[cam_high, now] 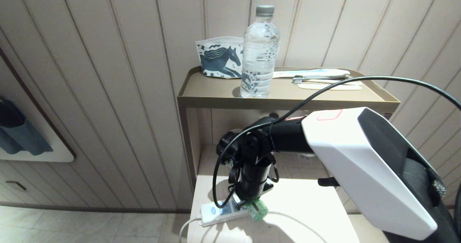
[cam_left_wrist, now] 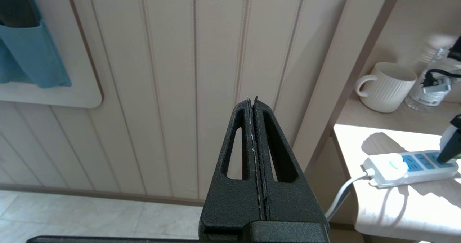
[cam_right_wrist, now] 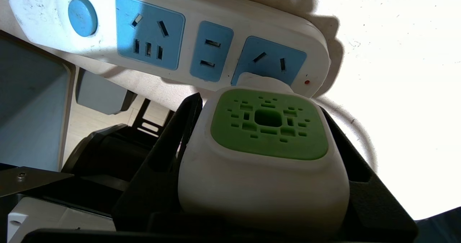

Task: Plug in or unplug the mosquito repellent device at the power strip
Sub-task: Insert the plug into the socket

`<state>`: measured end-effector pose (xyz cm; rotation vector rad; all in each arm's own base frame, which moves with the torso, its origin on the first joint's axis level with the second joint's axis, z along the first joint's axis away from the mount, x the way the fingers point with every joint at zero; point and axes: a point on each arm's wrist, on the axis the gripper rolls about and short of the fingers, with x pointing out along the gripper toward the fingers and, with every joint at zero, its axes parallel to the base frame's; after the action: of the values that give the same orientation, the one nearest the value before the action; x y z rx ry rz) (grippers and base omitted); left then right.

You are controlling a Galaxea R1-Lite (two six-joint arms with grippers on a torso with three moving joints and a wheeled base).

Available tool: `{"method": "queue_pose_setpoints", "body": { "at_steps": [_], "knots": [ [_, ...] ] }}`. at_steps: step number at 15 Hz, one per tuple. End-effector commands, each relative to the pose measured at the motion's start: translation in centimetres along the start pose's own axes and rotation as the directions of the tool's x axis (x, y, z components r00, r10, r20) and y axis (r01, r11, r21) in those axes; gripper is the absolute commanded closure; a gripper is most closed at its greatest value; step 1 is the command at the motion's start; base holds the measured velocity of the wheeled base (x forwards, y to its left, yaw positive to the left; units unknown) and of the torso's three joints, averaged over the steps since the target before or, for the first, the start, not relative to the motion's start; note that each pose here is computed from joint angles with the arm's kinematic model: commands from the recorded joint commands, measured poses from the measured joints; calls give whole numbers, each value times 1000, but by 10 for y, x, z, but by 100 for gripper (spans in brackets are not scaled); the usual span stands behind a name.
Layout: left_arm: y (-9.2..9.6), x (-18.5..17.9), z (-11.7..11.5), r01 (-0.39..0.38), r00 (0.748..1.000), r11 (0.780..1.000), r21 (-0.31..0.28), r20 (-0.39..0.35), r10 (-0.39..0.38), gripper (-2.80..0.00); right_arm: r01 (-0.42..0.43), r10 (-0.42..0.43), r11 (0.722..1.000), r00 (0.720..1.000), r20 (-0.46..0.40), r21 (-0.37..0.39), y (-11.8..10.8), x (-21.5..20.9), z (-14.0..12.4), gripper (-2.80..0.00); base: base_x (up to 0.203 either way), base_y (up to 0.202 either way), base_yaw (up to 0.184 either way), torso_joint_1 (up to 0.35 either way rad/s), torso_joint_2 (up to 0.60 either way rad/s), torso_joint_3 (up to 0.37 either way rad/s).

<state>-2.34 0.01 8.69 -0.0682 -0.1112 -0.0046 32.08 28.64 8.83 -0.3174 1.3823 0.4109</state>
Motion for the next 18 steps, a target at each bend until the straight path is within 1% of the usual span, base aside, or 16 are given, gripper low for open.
{"method": "queue_pose_setpoints", "body": {
  "at_steps": [1,5,9,11,15,18],
  "knots": [
    [0,0,0,-1,1000,1000,-1,1,1,0,4,-4,1000,1000,-20,4,-1,6,-1,0,0,0,0,0,0,0],
    [0,0,0,-1,1000,1000,0,-1,1,0,8,-7,1000,999,-38,25,-6,8,-2,0,0,0,0,0,0,0],
    [0,0,0,-1,1000,1000,-1,0,1,0,5,-4,1000,998,-66,28,-6,17,-4,0,0,0,0,0,0,0],
    [0,0,0,-1,1000,1000,1,-1,1,0,6,-2,999,997,-78,44,-6,24,-5,0,0,0,0,0,0,0],
    [0,0,0,-1,1000,1000,-1,-1,1,0,7,-3,999,997,-76,46,-5,28,-5,0,0,0,0,0,0,0],
    [0,0,0,-1,1000,1000,-1,-1,1,0,9,-4,998,997,-79,63,-6,26,-6,0,0,0,0,0,0,0]
  ]
}}
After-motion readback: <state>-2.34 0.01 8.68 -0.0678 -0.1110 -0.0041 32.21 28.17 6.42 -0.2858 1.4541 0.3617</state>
